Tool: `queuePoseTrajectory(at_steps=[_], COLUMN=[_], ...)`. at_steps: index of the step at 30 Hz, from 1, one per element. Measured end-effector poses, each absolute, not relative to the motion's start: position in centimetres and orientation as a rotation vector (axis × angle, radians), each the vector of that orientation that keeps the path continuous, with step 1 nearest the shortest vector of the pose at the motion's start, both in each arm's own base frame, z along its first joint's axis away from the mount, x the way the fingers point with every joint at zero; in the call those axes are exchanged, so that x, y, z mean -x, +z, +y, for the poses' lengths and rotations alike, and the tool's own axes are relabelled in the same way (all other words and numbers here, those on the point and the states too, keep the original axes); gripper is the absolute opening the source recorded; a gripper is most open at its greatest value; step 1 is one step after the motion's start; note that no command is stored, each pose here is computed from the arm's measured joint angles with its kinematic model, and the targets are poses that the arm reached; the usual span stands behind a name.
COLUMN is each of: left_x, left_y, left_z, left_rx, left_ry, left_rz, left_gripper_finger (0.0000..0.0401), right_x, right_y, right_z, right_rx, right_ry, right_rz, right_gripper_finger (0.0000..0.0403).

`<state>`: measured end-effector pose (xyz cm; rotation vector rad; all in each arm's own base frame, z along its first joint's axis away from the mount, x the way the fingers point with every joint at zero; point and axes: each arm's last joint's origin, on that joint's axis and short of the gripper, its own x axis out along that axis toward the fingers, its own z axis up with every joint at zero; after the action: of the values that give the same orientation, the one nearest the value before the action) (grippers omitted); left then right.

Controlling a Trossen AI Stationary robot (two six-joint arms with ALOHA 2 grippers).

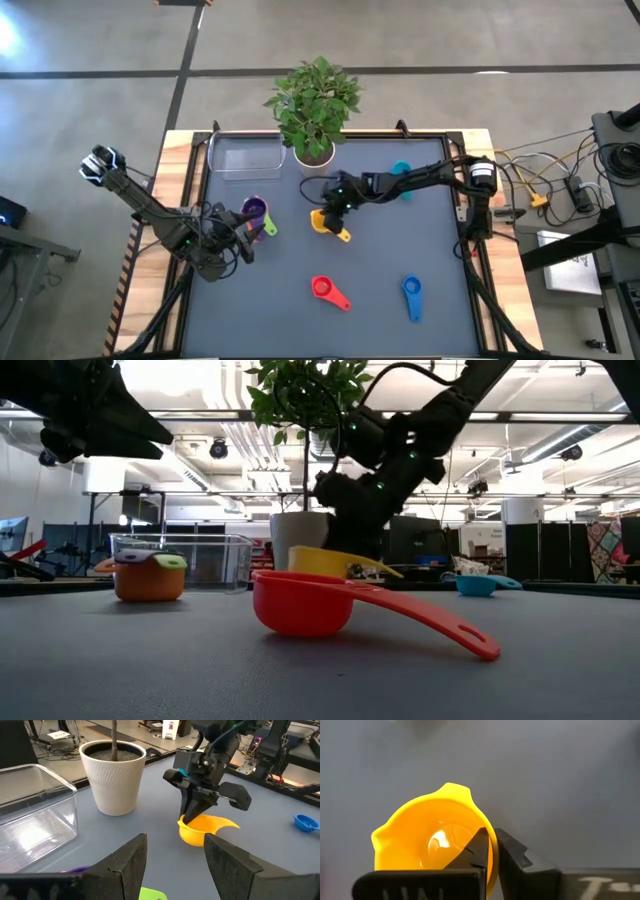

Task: Nest measuring cups in basket
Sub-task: Stack the yellow measuring cup on top of the violet measuring cup

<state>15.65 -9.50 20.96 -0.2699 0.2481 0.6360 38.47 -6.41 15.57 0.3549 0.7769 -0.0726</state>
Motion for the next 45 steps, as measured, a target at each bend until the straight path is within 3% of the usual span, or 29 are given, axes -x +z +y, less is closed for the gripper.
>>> queuePoseTrajectory(at_steps=[13,27,45], left_x=[-16.4,-17.6,-22.2], left_y=[20.9,20.8,19.9], left_z=[-8.0,-5.9,-4.7], left_rx=[0.316,0.466,0.434], left_ry=[0.729,0.836,0.895], left_rz=[0.227,0.208,0.155], left_gripper_finger=[0.0186,0.0280,0.0274], right_x=[-41.2,-41.9,-41.9], right_y=[19.3,20.5,20.7], right_z=[-5.2,-3.7,-3.7], right_rx=[-0.277,-0.083,-0.038], right_ry=[-0.253,-0.440,-0.450], right_rz=[0.512,0.447,0.441], right_gripper_finger=[0.0009,0.0009,0.0009])
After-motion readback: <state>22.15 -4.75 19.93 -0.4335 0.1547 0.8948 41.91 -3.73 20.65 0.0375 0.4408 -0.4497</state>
